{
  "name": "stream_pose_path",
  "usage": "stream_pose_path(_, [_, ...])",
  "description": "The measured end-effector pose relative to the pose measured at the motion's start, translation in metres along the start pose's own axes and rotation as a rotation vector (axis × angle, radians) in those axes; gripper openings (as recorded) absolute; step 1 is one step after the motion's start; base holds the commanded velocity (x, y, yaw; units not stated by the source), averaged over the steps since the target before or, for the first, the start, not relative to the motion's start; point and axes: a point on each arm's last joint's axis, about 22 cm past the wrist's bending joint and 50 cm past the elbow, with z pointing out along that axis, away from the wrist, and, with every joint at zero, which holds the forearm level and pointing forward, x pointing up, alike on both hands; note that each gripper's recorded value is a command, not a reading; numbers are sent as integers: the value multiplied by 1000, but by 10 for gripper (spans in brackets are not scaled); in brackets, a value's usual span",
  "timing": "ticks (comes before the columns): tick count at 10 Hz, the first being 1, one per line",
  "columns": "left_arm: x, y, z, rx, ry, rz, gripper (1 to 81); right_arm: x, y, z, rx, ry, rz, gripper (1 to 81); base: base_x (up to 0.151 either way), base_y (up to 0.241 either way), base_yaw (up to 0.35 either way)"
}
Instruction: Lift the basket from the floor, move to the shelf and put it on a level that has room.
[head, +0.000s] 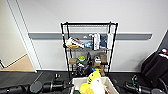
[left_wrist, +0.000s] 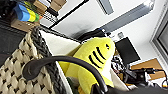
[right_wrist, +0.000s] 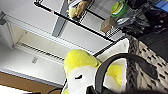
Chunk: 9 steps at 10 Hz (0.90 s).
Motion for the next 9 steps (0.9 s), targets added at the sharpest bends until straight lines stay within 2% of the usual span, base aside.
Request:
stream_pose_path(3, [-8, 7, -6, 2, 8, -22, 10, -11, -9, -7, 0, -5, 21, 10, 0, 0, 0])
stream_pose_path(9, [-24, 64, -40, -12, 43, 47, 10, -25, -67, -43, 38, 23, -43, 10, 0, 0, 0])
